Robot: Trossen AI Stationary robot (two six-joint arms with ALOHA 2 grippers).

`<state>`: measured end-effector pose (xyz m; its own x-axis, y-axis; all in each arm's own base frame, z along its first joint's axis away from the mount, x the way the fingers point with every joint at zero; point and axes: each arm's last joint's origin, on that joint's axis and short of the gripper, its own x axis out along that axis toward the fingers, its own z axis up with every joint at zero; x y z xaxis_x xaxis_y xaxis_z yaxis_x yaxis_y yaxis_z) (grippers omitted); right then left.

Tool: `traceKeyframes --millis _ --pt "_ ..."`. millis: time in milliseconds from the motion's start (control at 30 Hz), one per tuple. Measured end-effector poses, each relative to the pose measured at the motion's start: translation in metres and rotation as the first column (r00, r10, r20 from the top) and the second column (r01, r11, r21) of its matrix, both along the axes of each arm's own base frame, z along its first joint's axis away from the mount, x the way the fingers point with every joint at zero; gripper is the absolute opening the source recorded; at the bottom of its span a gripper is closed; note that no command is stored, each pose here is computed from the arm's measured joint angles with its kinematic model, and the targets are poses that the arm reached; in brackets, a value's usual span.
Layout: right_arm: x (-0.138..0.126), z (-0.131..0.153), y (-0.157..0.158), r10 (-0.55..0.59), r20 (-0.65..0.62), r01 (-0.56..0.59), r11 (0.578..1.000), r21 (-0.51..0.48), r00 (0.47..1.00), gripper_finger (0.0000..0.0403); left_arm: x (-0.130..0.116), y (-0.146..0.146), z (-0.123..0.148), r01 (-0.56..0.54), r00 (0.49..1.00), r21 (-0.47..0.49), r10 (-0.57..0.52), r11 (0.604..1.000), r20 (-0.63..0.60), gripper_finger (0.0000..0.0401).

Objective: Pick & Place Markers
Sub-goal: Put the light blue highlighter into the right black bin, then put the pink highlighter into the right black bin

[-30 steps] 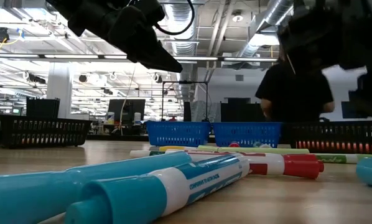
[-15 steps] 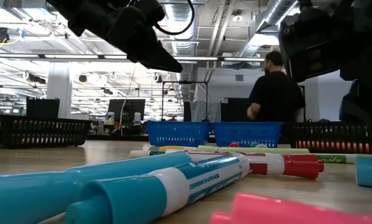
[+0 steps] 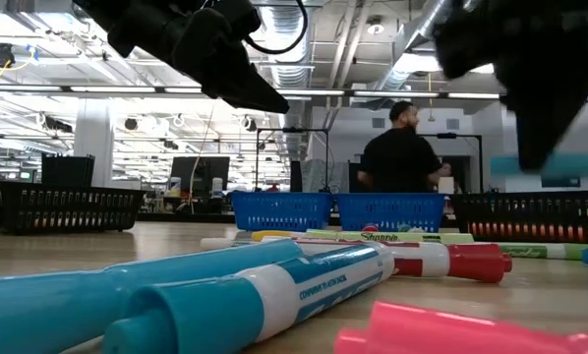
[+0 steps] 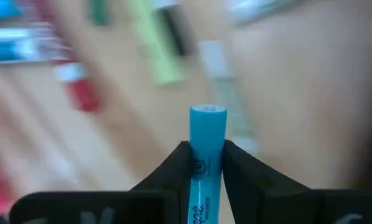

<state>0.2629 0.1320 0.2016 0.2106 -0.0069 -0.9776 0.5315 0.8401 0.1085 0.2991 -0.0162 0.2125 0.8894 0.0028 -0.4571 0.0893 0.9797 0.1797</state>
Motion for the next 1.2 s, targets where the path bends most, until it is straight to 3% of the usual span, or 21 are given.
traceKeyframes --millis 100,200,367,667,867,1067,1200 --pt "-0.020 0.021 -0.019 -0.044 -0.032 0.039 0.990 -0.138 0.999 0.0058 0.000 0.000 0.000 0.000 1.000 0.000 0.000 1.000 0.000 0.0127" --pt "-0.035 0.030 -0.034 -0.071 -0.073 0.046 0.950 -0.308 0.995 0.0056 0.000 0.000 0.000 0.000 1.000 0.000 0.000 1.000 0.000 0.0127" --pt "-0.043 0.022 -0.051 -0.074 -0.073 0.032 0.885 -0.464 0.995 0.0066 0.000 0.000 0.000 0.000 1.000 0.000 0.000 1.000 0.000 0.0127" --pt "-0.044 -0.007 -0.064 -0.132 -0.129 0.065 0.903 -0.425 0.983 0.0082 0.000 0.000 0.000 0.000 1.000 0.000 0.000 1.000 0.001 0.0127" --pt "-0.041 -0.010 -0.069 -0.111 -0.146 0.048 0.923 -0.383 0.983 0.0126 0.000 0.000 0.001 0.000 1.000 0.000 0.000 1.000 0.007 0.0127" --pt "-0.030 0.005 -0.064 -0.084 -0.091 0.047 0.936 -0.349 0.992 0.0180 0.000 0.000 0.001 0.000 1.000 -0.001 0.000 1.000 0.009 0.0127" --pt "-0.017 0.030 -0.047 -0.031 0.022 0.036 0.956 -0.290 0.999 0.0196 0.000 0.000 0.001 0.000 1.000 -0.001 0.000 1.000 0.009 0.0127"
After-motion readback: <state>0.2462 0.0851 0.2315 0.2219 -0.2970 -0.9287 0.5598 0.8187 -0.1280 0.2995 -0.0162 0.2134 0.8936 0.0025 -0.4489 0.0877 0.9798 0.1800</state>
